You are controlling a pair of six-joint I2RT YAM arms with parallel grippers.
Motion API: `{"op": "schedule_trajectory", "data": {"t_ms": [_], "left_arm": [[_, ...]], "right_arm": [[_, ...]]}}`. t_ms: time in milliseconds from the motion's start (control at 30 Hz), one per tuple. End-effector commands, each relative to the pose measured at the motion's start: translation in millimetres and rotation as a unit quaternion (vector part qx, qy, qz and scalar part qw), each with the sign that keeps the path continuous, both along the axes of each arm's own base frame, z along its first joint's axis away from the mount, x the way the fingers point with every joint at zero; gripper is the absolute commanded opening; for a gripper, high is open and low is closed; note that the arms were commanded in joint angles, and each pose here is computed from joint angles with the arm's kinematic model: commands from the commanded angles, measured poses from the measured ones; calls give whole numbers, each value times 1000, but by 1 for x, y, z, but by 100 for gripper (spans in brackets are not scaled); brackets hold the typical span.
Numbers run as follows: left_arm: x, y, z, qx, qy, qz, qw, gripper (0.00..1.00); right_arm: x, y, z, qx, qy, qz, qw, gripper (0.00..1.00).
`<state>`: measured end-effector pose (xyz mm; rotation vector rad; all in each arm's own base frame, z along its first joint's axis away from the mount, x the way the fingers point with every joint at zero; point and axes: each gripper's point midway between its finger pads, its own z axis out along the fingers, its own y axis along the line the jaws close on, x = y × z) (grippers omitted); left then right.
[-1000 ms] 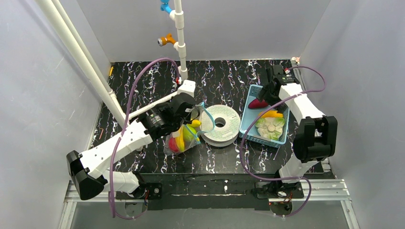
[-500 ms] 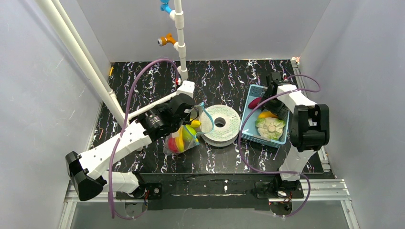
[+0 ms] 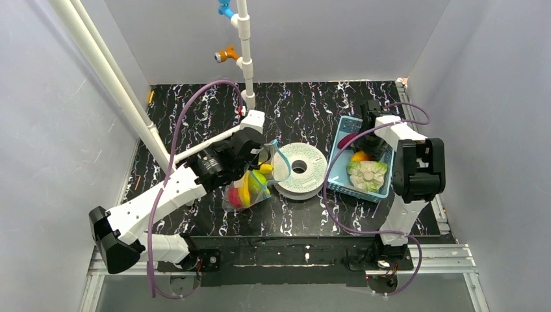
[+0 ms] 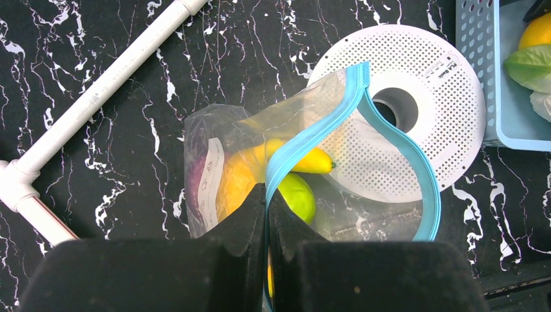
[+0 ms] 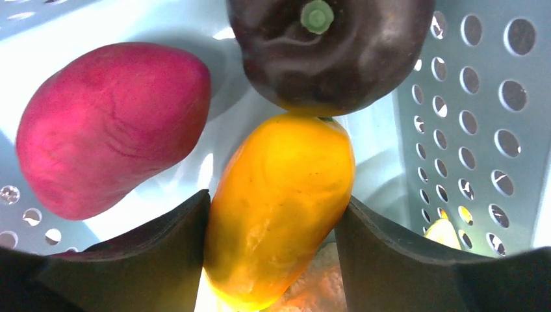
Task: Place the food in the zip-top bag and seal the zipper
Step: Pick up the fake fruit from the bin, then place the fake fruit in the zipper food storage bag.
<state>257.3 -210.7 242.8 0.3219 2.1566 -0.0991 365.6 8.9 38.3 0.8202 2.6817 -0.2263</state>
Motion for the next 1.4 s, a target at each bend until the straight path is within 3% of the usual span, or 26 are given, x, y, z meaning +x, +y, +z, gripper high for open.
{"op": "schedule_trajectory", "data": {"t_ms": [0,367,533,700,767,933,1000,1367], "left_arm": [[-2,5,8,-8,-4,6,1000,0],[-2,3,7,-13,0,8,1000,0],[-2,0,6,-15,5,5,1000,0],[-2,-1,5,-16,6,5,1000,0],[-1,-2,5,-16,6,5,1000,0],[0,-4,5,-16,7,4,1000,0],[0,-5,4,-17,9,3,1000,0],[0,-10,4,-23,12,-1,1000,0]], "right_arm": [[11,4,30,12,-49,21,998,42],[13,9,103,23,-143,52,988,19],[11,44,141,101,-208,128,964,15],[-8,116,179,260,-277,245,892,14],[-20,149,198,313,-299,304,849,17],[-71,221,236,447,-284,430,731,20],[-90,244,242,459,-268,465,708,20],[-113,309,237,390,-330,440,738,16]]}}
